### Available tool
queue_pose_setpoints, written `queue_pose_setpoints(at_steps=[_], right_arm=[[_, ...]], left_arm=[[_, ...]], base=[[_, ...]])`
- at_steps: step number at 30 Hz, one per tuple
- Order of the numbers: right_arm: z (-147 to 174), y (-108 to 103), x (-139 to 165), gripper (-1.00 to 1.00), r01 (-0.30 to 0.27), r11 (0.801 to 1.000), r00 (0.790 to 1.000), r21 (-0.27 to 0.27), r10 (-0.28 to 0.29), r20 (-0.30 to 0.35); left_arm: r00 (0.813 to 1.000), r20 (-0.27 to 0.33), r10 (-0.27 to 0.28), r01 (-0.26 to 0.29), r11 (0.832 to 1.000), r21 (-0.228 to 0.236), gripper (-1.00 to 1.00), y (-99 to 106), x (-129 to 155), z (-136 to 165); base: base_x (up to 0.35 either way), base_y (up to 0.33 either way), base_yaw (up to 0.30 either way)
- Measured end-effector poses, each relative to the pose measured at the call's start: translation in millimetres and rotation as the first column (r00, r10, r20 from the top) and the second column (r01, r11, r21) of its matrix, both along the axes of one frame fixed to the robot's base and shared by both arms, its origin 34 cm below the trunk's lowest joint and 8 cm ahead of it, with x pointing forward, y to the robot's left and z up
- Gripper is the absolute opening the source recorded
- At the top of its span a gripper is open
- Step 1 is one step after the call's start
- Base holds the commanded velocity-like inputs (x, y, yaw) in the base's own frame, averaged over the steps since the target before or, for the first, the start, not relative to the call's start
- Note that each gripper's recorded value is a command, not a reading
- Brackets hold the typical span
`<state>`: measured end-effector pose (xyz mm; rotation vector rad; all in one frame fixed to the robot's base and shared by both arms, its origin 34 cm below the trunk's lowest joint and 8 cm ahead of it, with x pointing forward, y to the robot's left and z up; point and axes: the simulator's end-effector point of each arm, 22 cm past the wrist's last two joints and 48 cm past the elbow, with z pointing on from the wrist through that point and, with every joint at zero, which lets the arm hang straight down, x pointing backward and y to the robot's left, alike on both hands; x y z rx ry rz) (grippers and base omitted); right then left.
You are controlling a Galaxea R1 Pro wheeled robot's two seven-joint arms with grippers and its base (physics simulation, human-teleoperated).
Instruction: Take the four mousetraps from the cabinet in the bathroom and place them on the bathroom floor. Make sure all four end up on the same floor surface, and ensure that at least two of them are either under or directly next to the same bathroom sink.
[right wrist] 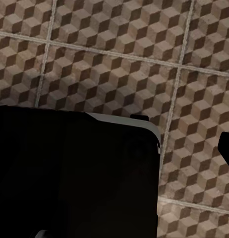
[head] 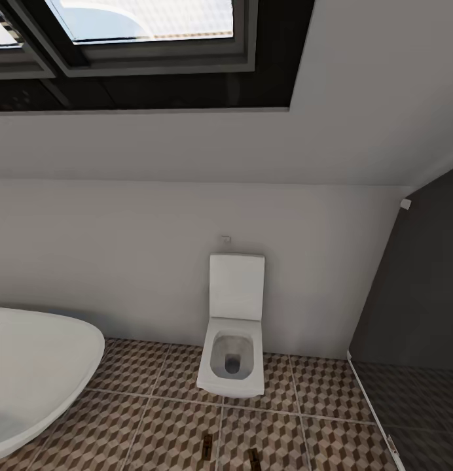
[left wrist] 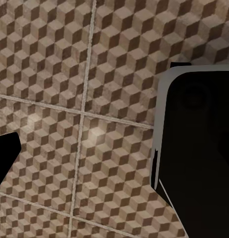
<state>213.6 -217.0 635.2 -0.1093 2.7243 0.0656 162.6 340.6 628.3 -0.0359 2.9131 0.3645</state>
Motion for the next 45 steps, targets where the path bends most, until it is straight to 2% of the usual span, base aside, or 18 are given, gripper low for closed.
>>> queue_pose_setpoints(at_steps=[45], right_arm=[[0.0,0.1,0.3,1.0,0.0,1.0,1.0,0.0,0.0,0.0]], left_arm=[[1.0,0.0,0.0,0.0,1.0,0.0,1.0,0.2,0.0,0.0]], base=[[0.0,0.0,0.0]])
